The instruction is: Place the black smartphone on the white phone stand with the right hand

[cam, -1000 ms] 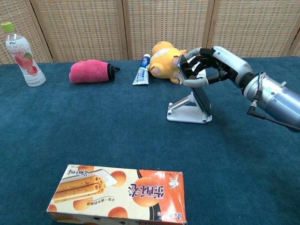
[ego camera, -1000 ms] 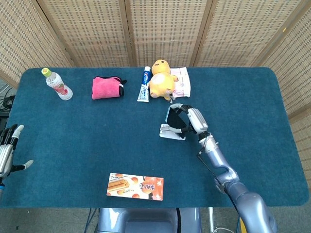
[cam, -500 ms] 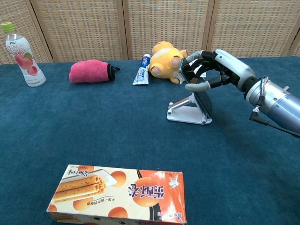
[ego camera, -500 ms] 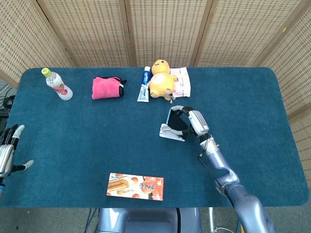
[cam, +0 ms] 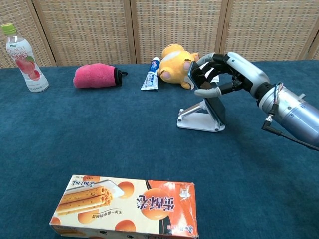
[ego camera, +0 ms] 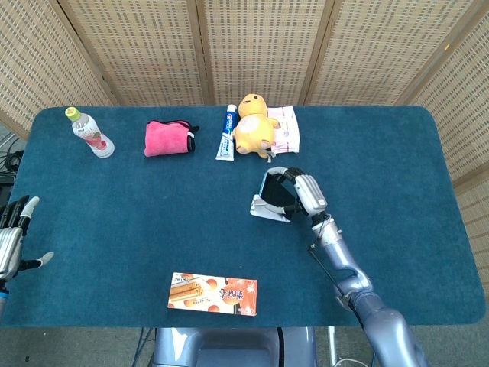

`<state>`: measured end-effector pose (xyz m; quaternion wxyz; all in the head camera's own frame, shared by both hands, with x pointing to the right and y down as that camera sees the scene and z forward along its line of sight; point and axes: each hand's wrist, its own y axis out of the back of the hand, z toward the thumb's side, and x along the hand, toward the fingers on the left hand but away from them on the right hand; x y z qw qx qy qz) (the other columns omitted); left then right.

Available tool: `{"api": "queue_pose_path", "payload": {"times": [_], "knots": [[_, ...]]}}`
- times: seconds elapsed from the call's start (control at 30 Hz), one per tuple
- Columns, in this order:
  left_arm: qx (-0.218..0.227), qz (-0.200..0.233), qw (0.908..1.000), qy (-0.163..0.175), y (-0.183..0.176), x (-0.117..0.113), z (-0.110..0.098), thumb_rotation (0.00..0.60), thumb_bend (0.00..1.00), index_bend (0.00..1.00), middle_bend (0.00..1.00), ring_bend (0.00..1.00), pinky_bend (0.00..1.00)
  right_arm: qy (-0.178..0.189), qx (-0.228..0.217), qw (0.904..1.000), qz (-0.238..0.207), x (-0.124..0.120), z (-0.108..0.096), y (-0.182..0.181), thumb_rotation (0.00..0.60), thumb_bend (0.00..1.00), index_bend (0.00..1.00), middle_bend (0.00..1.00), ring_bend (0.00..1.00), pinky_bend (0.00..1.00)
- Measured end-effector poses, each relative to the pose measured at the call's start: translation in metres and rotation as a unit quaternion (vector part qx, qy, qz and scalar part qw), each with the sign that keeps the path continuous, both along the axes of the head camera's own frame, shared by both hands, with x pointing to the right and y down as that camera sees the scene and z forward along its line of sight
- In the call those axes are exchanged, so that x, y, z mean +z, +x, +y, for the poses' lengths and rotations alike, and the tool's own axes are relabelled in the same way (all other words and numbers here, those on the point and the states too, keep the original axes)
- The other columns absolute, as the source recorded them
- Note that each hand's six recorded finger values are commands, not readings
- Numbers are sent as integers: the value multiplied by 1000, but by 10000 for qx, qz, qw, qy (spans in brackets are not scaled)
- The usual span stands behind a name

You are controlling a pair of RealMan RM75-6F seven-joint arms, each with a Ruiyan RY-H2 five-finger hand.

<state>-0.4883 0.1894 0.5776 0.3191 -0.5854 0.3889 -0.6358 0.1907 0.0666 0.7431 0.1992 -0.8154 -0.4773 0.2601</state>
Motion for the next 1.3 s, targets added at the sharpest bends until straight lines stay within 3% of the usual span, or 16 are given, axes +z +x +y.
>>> {"api": "queue_pose_path", "payload": {"times": [1.0, 1.17, 1.3], "knots": [[1, 7, 10000, -23, -1, 1, 0, 600, 0, 0, 0, 0, 0, -35, -112, 9999, 36, 4, 9, -6, 600, 617, 439, 520, 466, 240], [-2, 0, 10000, -32, -1, 1, 1, 600, 0, 0, 0, 0, 0, -52, -187, 9998, 105, 6, 12, -6, 600, 519, 436, 492, 454, 240], [5, 4, 10000, -33, -1, 1, 0, 600, 0, 0, 0, 0, 0, -85, -252, 9996, 101, 6, 14, -7, 600, 379, 351, 388, 405, 240]]}}
